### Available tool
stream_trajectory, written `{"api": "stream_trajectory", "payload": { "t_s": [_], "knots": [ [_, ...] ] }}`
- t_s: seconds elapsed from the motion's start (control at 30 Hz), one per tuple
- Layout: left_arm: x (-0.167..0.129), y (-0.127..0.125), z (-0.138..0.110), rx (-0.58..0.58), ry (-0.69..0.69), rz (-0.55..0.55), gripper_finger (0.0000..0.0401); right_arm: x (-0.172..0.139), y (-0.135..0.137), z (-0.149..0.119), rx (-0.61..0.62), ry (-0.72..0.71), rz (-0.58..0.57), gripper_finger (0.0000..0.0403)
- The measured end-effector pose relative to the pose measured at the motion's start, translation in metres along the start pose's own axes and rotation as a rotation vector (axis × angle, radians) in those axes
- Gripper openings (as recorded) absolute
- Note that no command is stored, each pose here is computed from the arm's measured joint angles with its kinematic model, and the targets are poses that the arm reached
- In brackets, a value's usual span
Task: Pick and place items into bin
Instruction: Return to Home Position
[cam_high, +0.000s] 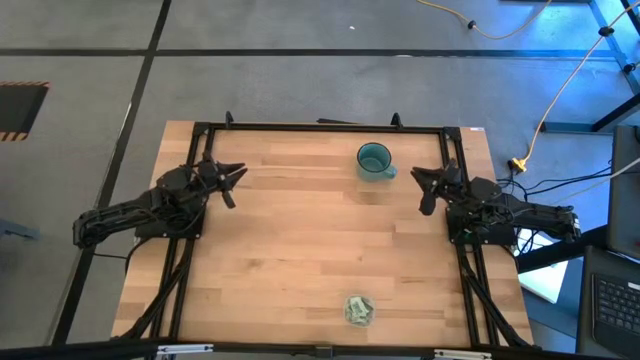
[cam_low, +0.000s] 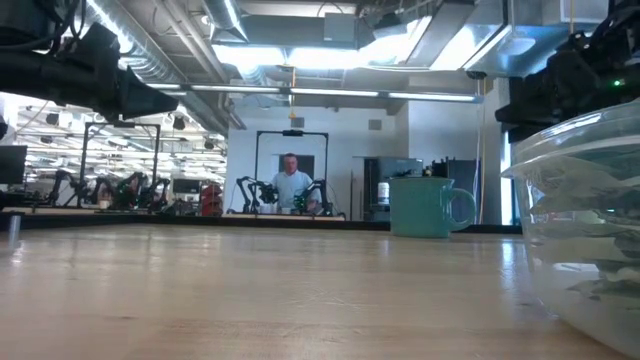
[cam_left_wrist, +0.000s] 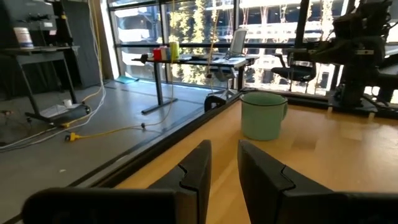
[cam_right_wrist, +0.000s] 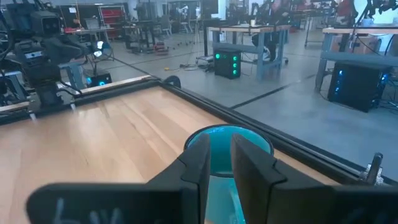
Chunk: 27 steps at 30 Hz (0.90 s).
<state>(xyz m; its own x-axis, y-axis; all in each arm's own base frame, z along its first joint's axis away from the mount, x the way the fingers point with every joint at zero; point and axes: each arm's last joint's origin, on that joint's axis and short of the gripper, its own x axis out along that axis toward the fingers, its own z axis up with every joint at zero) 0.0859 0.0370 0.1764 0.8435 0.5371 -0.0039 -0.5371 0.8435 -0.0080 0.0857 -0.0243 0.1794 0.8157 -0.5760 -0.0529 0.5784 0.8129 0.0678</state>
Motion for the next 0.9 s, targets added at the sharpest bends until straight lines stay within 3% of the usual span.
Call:
{"api": "stream_trajectory", "payload": {
  "t_s": [0.9],
  "knots": [
    [0.0035,0.0000,-0.0061,0.007,-0.052,0.024,0.0072,-0.0001,-0.0001,-0.0020,-0.016,0.023,0.001,0.0069]
  ]
}}
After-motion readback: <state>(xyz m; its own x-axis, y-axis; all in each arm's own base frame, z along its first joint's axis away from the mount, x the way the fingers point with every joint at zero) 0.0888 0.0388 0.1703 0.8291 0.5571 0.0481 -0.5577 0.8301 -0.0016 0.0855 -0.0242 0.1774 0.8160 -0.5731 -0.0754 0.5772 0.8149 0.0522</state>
